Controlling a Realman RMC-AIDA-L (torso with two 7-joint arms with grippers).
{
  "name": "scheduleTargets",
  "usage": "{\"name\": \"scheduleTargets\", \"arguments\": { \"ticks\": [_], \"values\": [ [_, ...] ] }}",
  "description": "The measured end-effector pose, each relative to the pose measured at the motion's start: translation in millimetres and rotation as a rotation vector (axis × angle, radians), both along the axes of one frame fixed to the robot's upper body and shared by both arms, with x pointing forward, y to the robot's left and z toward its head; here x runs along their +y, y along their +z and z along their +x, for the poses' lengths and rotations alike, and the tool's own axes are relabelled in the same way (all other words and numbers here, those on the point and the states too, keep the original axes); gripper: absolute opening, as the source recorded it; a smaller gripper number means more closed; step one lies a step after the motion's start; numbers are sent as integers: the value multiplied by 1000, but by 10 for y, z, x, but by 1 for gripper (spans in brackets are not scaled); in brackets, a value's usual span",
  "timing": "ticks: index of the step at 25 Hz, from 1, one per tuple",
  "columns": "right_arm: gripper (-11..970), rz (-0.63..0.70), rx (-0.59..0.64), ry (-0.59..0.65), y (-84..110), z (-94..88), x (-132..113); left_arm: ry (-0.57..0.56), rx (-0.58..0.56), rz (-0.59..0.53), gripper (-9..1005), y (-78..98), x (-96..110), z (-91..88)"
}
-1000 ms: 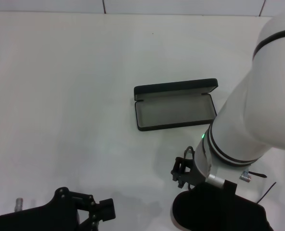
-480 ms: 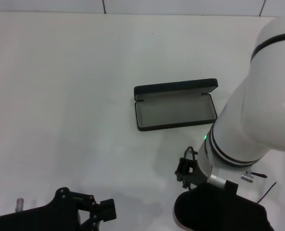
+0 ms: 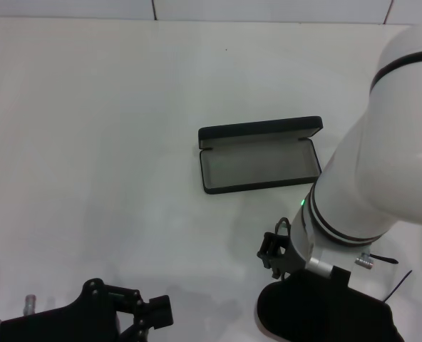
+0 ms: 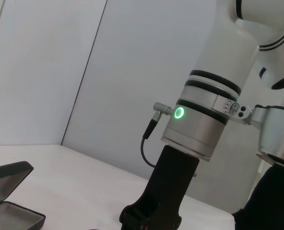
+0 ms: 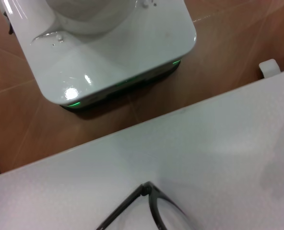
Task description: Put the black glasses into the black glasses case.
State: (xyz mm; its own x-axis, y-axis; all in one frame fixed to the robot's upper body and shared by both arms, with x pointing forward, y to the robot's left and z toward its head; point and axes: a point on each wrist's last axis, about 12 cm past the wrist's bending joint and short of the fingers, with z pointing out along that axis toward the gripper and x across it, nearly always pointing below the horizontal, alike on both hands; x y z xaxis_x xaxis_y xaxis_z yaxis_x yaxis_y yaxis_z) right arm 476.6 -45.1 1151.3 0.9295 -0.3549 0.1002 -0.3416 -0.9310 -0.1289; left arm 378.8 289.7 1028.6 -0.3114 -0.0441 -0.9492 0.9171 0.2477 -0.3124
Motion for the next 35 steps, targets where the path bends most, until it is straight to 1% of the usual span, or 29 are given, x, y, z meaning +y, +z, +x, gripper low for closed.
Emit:
{"name": "scheduleTargets", "arguments": {
  "ticks": [16,22,26,30,35],
  "values": [
    [226,2,-8,6,-49,28,-1,2,5,-4,68,-6,-6,-8],
    [103,5,-25,8,-55,42,1,5,2,-4,68,-13,-6,-17],
    [103,18,-31,1,-42,31,2,5,3,-4,68,-14,-7,-18],
    [103,43,-50,-34,-17,44,-30,7,2,-5,67,-12,-6,-16],
    [103,129,-37,-146,66,123,-123,16,-10,-13,67,4,-7,13]
  ]
}}
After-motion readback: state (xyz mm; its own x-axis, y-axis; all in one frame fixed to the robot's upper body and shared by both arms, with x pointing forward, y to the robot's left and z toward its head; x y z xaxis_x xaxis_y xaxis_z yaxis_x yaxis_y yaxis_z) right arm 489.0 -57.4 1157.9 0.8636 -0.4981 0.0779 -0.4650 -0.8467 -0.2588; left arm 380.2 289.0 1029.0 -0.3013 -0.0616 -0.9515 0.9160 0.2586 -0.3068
